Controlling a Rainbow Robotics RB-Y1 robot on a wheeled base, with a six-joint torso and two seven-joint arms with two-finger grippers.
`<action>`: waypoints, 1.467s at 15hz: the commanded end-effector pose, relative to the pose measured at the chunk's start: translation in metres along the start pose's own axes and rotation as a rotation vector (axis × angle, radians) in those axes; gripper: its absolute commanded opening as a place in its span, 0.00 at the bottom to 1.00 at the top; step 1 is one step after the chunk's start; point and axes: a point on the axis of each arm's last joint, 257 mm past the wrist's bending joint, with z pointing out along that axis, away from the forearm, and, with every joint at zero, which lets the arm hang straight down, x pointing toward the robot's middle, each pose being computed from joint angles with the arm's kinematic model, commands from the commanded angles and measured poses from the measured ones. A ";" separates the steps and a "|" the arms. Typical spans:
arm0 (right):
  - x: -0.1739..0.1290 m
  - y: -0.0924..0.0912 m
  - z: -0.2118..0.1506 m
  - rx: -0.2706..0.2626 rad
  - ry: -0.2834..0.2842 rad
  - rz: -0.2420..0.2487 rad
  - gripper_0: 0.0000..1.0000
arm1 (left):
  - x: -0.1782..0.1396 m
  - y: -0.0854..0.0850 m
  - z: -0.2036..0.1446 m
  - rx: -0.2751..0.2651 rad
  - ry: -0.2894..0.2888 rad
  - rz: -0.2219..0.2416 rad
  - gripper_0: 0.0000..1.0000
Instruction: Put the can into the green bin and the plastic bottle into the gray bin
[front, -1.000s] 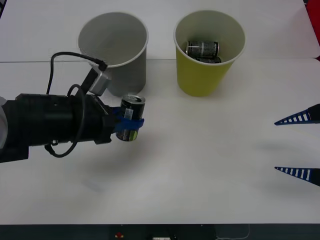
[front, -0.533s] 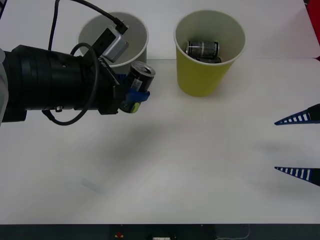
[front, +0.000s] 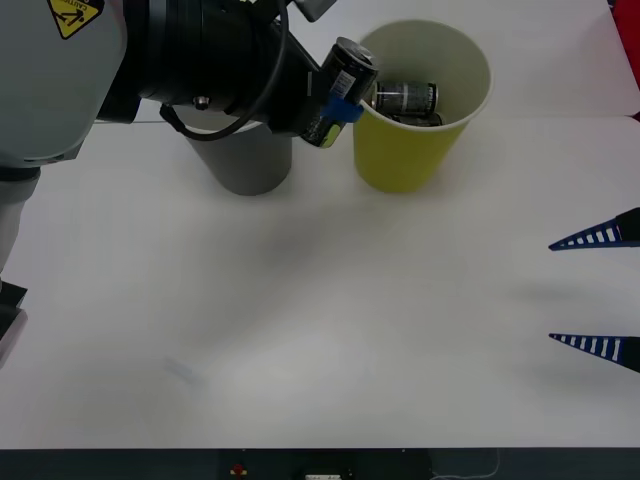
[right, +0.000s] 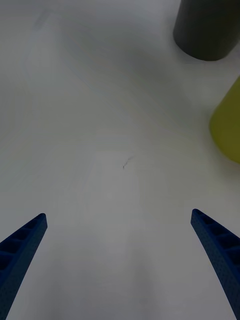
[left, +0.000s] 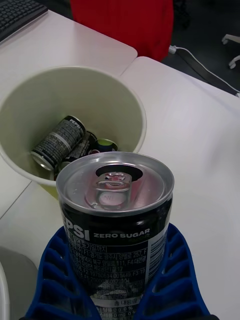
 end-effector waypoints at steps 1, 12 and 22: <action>0.000 0.000 0.000 0.000 0.000 0.000 1.00 | -0.031 0.009 0.029 -0.003 0.006 0.009 0.00; 0.000 0.000 0.000 0.000 0.000 0.000 1.00 | -0.086 0.039 0.139 -0.099 -0.031 0.008 0.00; 0.000 0.000 0.000 0.000 0.000 0.000 1.00 | -0.080 0.046 0.123 -0.110 -0.051 0.109 1.00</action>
